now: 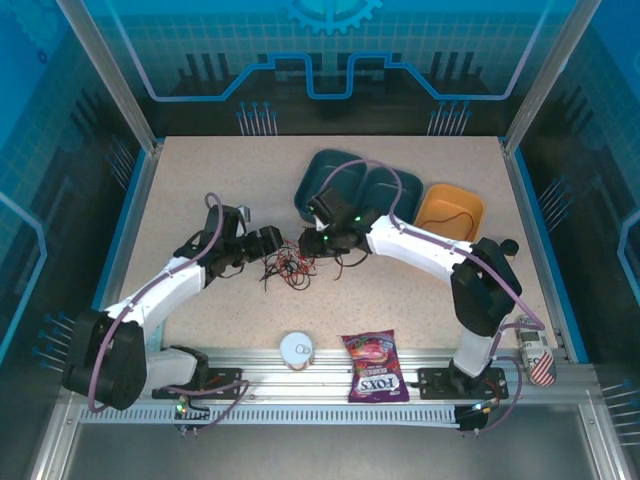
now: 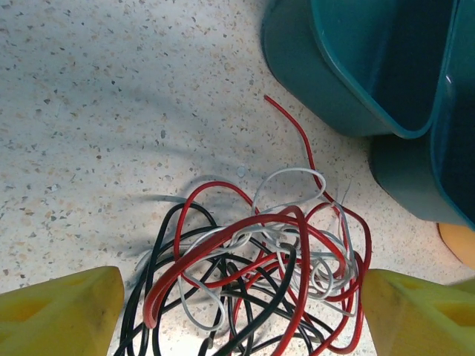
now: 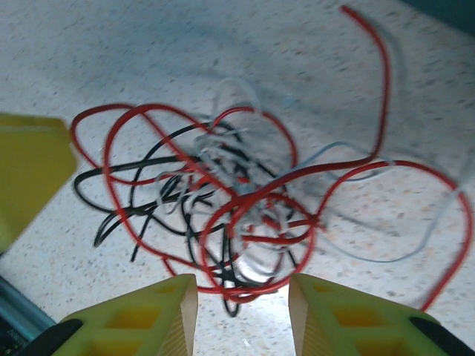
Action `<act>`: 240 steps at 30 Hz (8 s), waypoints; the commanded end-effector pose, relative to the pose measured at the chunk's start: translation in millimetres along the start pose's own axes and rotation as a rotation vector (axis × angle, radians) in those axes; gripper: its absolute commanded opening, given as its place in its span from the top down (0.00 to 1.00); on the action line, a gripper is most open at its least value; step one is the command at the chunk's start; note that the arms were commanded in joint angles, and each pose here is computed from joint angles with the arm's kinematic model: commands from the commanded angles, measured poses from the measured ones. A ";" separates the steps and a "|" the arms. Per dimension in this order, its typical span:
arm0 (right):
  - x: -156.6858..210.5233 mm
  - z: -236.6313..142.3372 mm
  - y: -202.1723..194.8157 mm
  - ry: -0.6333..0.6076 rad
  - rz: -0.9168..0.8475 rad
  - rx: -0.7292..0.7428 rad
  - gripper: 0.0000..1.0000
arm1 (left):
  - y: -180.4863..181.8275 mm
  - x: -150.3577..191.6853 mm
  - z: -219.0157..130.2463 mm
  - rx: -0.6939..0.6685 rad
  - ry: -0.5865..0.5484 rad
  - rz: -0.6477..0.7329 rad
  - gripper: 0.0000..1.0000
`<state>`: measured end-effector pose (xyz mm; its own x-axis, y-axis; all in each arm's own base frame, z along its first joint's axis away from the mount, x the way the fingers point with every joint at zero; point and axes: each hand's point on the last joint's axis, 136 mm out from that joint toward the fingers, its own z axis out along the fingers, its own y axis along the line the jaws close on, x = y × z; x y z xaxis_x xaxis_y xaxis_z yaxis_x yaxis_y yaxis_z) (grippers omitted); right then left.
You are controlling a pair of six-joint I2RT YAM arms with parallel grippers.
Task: Untangle the cables
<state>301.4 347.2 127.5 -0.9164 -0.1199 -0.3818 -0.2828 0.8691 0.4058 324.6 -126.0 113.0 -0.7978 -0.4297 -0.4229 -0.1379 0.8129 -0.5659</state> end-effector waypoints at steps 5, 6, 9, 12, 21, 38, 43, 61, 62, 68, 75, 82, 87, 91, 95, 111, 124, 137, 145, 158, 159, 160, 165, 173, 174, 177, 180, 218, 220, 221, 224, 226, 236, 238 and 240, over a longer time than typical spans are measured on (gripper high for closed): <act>12.7 21.0 16.3 0.037 -0.031 0.030 0.66 | -9.7 -19.7 9.6 0.031 -0.010 0.001 0.21; 13.0 22.3 16.9 0.038 -0.036 0.035 0.66 | -9.7 -20.5 10.7 0.031 -0.008 0.002 0.21; 14.3 26.6 13.9 0.050 -0.040 0.066 0.67 | -8.9 -20.9 14.9 0.031 -0.002 0.000 0.25; 14.9 30.3 7.2 0.058 -0.046 0.104 0.68 | -8.4 -20.1 17.7 0.033 0.003 -0.006 0.27; 12.7 37.1 6.8 0.058 -0.054 0.112 0.81 | -9.5 -15.2 24.5 0.060 0.022 -0.014 0.41; -15.5 -22.1 44.8 -0.100 -0.165 0.009 1.00 | -5.8 -5.6 24.4 0.066 0.044 -0.019 0.40; -25.5 -43.2 62.4 -0.169 -0.208 -0.052 1.00 | -5.8 -3.2 20.1 0.073 0.039 -0.015 0.39; -53.2 -109.1 97.5 -0.374 -0.299 -0.200 1.00 | 8.4 5.7 26.0 0.035 0.050 -0.042 0.56; -54.6 -113.5 98.7 -0.389 -0.302 -0.207 1.00 | 10.1 6.5 26.8 0.029 0.051 -0.044 0.58; -59.8 -132.1 89.5 -0.457 -0.291 -0.182 1.00 | 19.5 9.5 28.0 -0.003 0.048 -0.061 0.72; -63.5 -154.4 77.7 -0.504 -0.296 -0.146 1.00 | 28.7 6.4 23.7 -0.030 0.025 -0.077 0.76; -68.4 -191.9 78.0 -0.607 -0.314 -0.185 1.00 | 37.7 8.4 23.7 -0.053 0.024 -0.091 0.84; -67.7 -215.5 82.0 -0.667 -0.342 -0.225 1.00 | 39.1 7.7 23.7 -0.059 0.019 -0.086 0.85; -66.7 -230.0 78.5 -0.700 -0.354 -0.215 1.00 | 38.4 3.0 21.0 -0.069 0.008 -0.079 0.86; -65.1 -240.1 72.0 -0.716 -0.361 -0.187 1.00 | 40.6 0.9 17.5 -0.087 -0.005 -0.082 0.86; -57.6 -264.7 55.8 -0.745 -0.343 -0.140 1.00 | 42.6 -1.8 12.0 -0.104 -0.023 -0.085 0.86; -61.7 -268.4 26.2 -0.720 -0.295 0.012 1.00 | 43.6 -5.7 7.7 -0.112 -0.033 -0.087 0.73; -56.2 -287.7 -41.6 -0.709 -0.102 0.161 1.00 | 38.3 -8.4 3.1 -0.089 -0.042 -0.087 0.53; -58.3 -309.0 -87.5 -0.711 -0.025 0.292 1.00 | 34.4 -9.1 -1.0 -0.077 -0.041 -0.078 0.34; -66.0 -323.7 -180.8 -0.650 0.071 0.601 1.00 | 29.1 -11.4 -13.4 -0.069 -0.057 -0.057 0.11; -67.5 -323.1 -186.5 -0.645 0.075 0.610 1.00 | 29.3 -11.2 -14.6 -0.070 -0.059 -0.059 0.07; -68.7 -322.5 -190.2 -0.640 0.078 0.614 1.00 | 29.0 -11.0 -15.5 -0.068 -0.060 -0.059 0.03; -74.3 -318.3 -211.0 -0.619 0.094 0.644 1.00 | 27.8 -12.8 -20.5 -0.067 -0.076 -0.057 0.01; -79.8 -306.0 -239.9 -0.581 0.141 0.656 1.00 | 27.9 -13.7 -28.6 -0.081 -0.086 -0.037 0.01; -80.6 -303.0 -242.7 -0.576 0.145 0.655 1.00 | 27.6 -13.4 -29.2 -0.080 -0.087 -0.036 0.01; -83.3 -293.6 -252.7 -0.556 0.162 0.649 1.00 | 28.5 -12.2 -29.8 -0.080 -0.088 -0.036 0.01; -84.5 -282.4 -262.4 -0.524 0.181 0.642 1.00 | 29.7 -10.5 -29.8 -0.082 -0.084 -0.036 0.01; -55.5 -128.3 -351.7 -0.020 0.419 0.570 0.79 | 29.9 -1.7 -30.5 -0.063 -0.062 -0.035 0.01; -56.1 -131.7 -349.5 -0.029 0.418 0.567 0.73 | 30.2 -2.5 -31.4 -0.068 -0.065 -0.033 0.01; -56.8 -134.7 -348.3 -0.038 0.417 0.568 0.70 | 30.8 -2.3 -31.1 -0.070 -0.064 -0.034 0.01; -58.3 -147.5 -343.2 -0.065 0.413 0.575 0.63 | 29.7 -4.5 -31.5 -0.070 -0.066 -0.031 0.01; -59.4 -157.3 -338.5 -0.089 0.408 0.576 0.59 | 28.9 -5.7 -31.1 -0.069 -0.067 -0.031 0.01; -66.5 -208.7 -300.2 -0.241 0.349 0.550 0.48 | 27.5 -9.7 -29.8 -0.073 -0.070 -0.023 0.01; -68.1 -214.4 -287.2 -0.281 0.321 0.531 0.43 | 27.5 -9.5 -29.4 -0.072 -0.068 -0.021 0.01; -69.7 -218.3 -272.1 -0.320 0.291 0.508 0.39 | 27.6 -8.8 -29.5 -0.072 -0.066 -0.019 0.01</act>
<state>388.5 -1.5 216.5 -0.7937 0.2596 -0.5502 0.2475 0.9639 0.0977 308.5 -89.8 117.3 -0.7486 -0.4873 -0.4496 -0.2122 0.8185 -0.5339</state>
